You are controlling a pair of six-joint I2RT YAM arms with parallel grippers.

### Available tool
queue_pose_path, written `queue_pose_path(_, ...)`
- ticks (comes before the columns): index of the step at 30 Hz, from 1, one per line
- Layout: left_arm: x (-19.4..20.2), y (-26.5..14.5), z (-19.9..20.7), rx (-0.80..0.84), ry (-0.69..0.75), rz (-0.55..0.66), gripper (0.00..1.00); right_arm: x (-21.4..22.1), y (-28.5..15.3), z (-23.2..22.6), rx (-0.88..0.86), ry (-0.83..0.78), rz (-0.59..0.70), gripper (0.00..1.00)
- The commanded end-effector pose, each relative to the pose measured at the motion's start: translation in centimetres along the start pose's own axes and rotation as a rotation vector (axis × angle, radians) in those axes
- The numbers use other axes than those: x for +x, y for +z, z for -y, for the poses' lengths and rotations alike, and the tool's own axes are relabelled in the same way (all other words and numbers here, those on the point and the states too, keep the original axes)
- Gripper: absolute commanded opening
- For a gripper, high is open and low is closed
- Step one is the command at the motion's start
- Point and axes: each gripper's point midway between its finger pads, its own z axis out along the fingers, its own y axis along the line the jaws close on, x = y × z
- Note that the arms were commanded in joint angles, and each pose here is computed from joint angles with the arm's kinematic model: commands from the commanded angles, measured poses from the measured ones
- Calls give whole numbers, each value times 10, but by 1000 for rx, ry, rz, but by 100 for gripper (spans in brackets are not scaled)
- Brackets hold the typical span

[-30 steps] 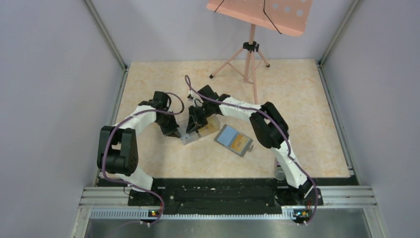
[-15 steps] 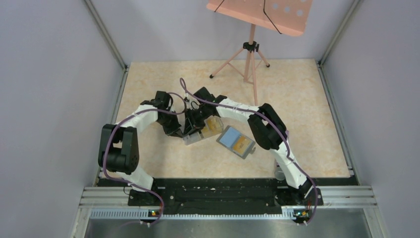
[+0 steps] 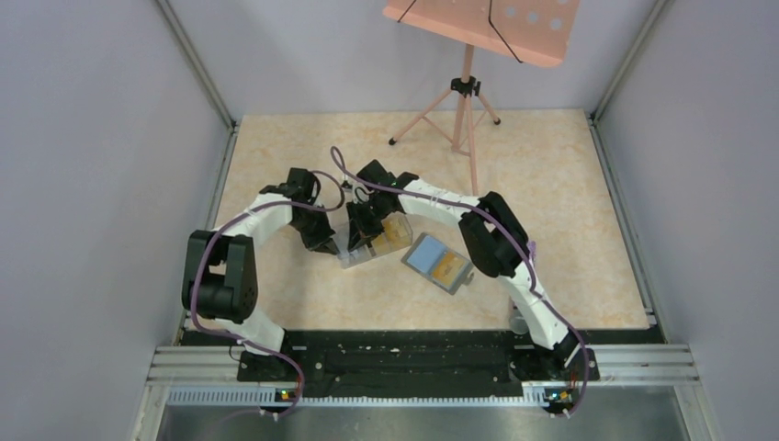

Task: Put the credit cards into the card holder
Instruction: Pick up the credit card from the storage box.

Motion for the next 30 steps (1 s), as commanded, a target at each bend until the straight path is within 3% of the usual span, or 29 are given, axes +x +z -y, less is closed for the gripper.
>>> queue_pose_path(1, -25, -22, -1, -1, -15, 125, 0, -31, -45, -51, -39, -134, 131, 0)
queue_pose_path(14, -19, -49, -59, -79, -146, 228, 0, -60, -116, -66, -127, -104, 314, 0)
queue_pose_path(21, -27, -88, -34, 32, -80, 345, 42, -64, -148, -67, -192, -86, 379, 0)
queue_pose_path(26, -29, -121, 2, 204, 27, 419, 51, -61, -173, -81, -289, -67, 398, 0)
queue_pose_path(30, -24, -142, 51, 478, 113, 406, 52, -49, -184, -98, -411, -52, 360, 0)
